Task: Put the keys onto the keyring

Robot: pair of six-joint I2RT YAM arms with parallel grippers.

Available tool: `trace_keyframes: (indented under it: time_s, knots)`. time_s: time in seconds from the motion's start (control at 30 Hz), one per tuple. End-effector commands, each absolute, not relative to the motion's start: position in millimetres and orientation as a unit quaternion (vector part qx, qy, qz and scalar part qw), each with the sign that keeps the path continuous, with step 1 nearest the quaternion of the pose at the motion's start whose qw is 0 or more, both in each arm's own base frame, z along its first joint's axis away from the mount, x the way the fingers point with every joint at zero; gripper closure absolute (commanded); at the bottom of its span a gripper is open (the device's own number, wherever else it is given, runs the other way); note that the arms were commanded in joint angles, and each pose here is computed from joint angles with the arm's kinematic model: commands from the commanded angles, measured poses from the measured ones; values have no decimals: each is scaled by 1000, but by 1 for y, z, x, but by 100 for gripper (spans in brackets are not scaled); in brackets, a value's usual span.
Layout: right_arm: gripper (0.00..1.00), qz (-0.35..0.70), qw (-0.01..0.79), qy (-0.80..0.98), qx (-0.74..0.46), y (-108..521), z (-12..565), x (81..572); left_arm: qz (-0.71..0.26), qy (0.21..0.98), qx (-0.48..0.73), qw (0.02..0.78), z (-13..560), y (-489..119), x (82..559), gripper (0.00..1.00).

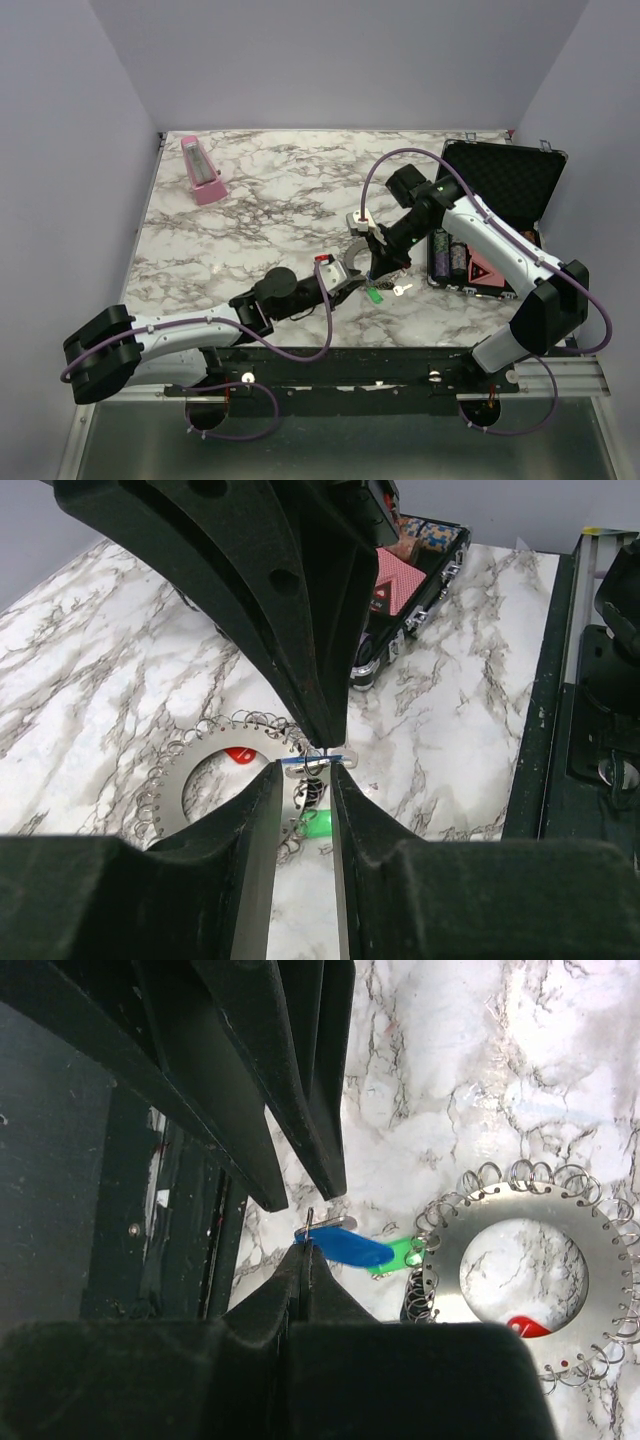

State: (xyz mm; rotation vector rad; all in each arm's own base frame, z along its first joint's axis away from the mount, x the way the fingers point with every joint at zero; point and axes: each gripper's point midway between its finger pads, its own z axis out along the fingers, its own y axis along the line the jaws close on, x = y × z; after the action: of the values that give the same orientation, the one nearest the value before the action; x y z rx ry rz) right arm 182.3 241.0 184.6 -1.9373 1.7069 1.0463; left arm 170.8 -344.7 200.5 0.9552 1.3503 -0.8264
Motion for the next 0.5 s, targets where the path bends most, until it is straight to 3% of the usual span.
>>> trace_keyframes:
  time_s: [0.0,0.27,0.47]
  knots:
    - [99,387,169,598,-681,243,186,175,-367,571,432,594,202,-348,163,67]
    - [99,389,169,597,-680,243,187,174,-368,568,442,589,205,-357,165,70]
    - [99,389,169,596,-682,243,186,173,-373,568,449,581,203,-360,163,81]
